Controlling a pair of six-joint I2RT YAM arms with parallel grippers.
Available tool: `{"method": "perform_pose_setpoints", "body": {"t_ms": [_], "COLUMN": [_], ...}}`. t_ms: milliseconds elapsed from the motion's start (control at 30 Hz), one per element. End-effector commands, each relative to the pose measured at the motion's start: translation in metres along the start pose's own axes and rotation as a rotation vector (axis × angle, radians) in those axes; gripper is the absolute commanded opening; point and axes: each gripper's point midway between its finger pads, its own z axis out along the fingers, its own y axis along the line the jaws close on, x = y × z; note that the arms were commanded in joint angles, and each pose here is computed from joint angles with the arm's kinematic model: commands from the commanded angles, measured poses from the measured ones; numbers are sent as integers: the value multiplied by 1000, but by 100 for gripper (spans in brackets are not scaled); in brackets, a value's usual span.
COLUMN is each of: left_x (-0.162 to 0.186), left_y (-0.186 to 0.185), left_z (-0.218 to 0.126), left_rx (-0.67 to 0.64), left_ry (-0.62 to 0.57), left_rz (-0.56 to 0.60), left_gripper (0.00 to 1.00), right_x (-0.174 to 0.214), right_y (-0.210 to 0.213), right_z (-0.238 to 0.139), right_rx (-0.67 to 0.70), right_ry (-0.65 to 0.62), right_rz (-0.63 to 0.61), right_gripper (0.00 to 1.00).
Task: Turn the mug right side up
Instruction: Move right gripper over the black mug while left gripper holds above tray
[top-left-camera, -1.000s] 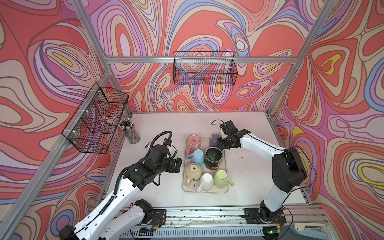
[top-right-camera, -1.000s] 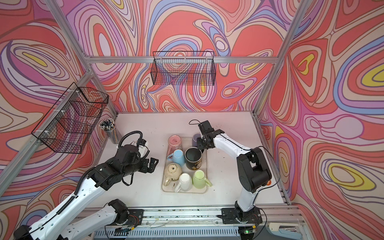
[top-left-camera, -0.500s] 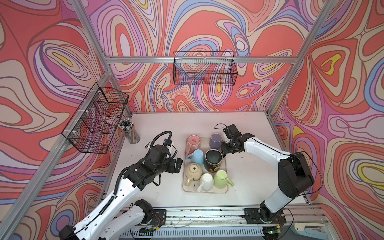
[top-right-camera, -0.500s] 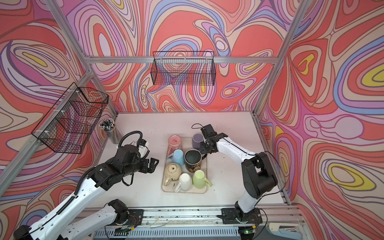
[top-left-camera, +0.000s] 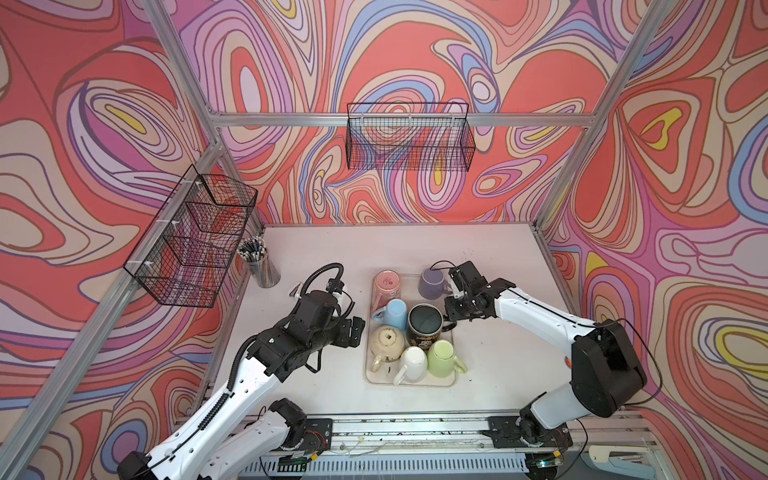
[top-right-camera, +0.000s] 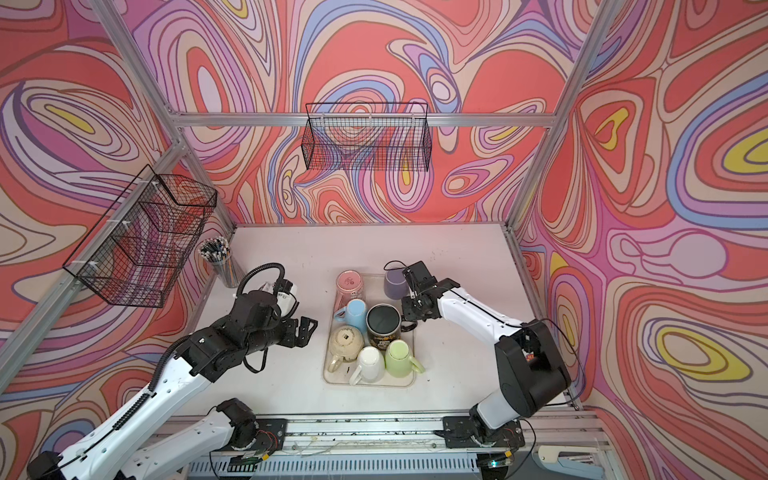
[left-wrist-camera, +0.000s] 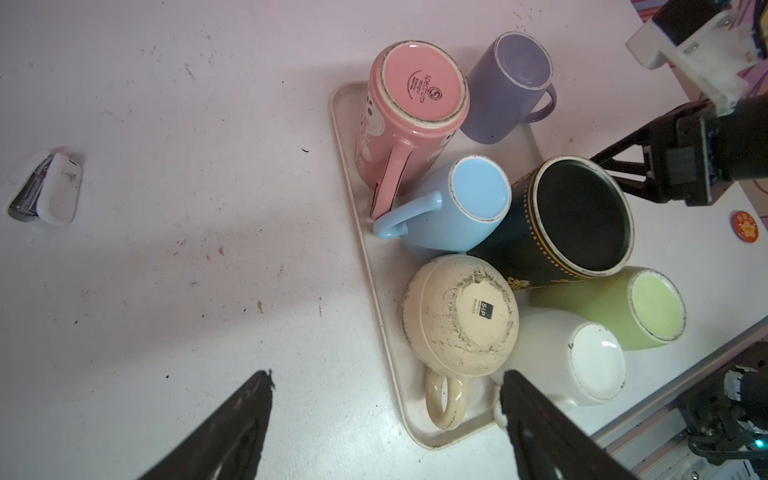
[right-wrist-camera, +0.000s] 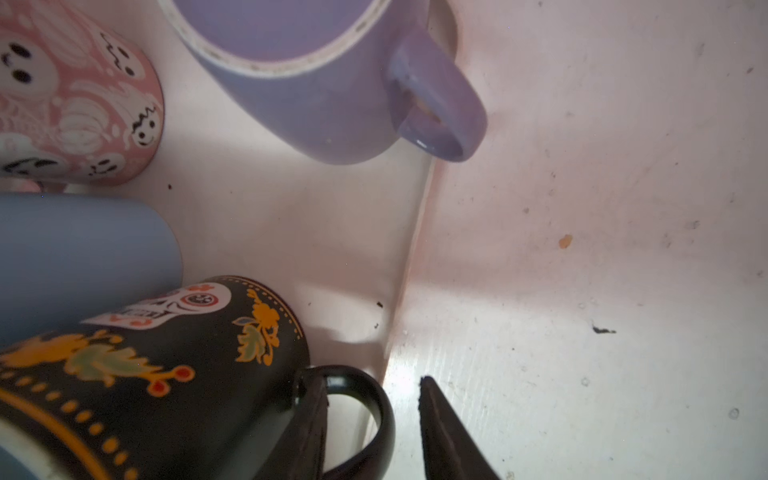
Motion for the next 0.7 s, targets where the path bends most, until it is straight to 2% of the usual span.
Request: {"method": "perform_pose_setpoints", "body": {"t_ms": [0,167,400,667], "left_x": [2,2,2,2], "left_y": [-1,-1,-2,-5], "left_z": [-2,-2,-2,-1], "left_rx": [7,8,14,30], "left_ry": [-7,-10,-9,-3], "left_rz": [-8,-9,-8,-3], "left_gripper": [89,89,89,89], "right_x": [11,11,2,14], "right_y": [-1,0,-5,7], "right_z": [-5,-12,-41,-60], "right_rx": [30,47,80,-6], "right_ry": [10,2,-27,29], "right_rz": [-4,-22,-85,-188], "right_gripper": [38,38,40,44]}}
